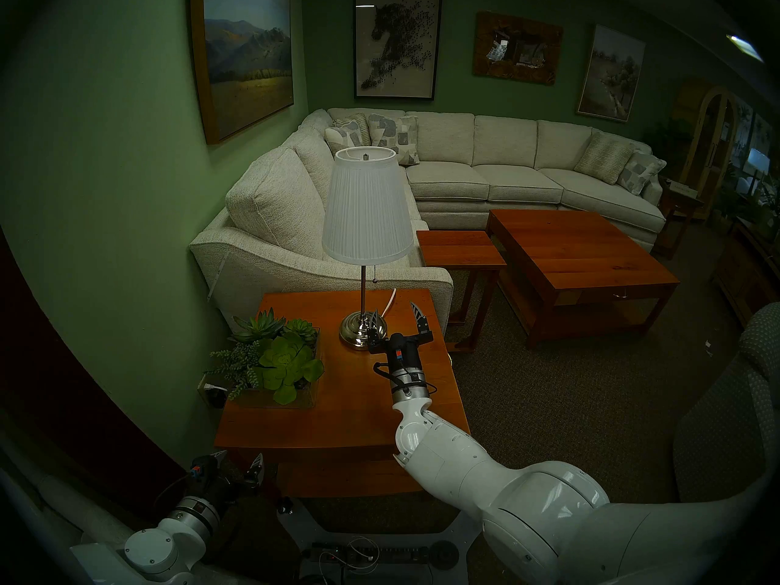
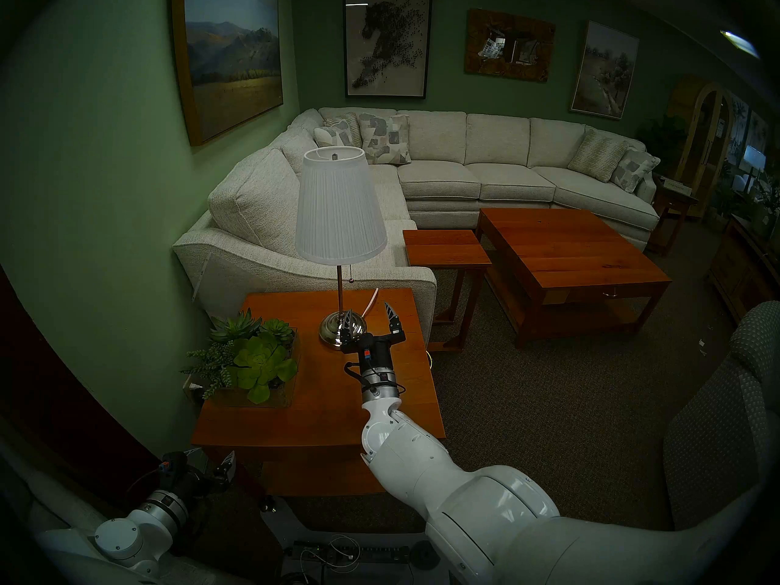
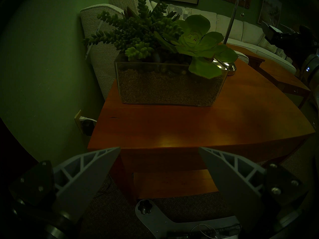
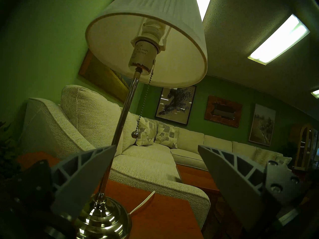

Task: Pull on string to turn on lamp

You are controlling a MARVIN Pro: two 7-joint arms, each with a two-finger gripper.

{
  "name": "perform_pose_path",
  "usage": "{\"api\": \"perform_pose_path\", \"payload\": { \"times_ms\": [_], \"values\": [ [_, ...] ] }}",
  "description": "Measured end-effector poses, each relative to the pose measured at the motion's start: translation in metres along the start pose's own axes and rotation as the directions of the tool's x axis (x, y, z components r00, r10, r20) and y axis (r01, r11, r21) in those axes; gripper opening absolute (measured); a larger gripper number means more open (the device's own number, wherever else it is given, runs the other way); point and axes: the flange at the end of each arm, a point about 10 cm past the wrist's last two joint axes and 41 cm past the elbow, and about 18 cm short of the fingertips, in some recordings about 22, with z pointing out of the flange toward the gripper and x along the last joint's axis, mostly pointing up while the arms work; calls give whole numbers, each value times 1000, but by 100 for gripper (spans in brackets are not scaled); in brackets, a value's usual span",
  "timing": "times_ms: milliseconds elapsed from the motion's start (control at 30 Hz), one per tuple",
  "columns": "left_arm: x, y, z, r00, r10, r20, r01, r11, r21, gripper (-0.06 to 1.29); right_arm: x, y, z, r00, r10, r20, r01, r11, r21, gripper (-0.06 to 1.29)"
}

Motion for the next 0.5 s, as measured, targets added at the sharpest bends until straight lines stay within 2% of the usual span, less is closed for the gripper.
{"api": "perform_pose_path", "payload": {
  "times_ms": [500],
  "values": [
    [-1,0,0,1000,1,2,-1,1000,0,123,14,-1,42,999,-10,44,9,1000,24,124]
  ]
}}
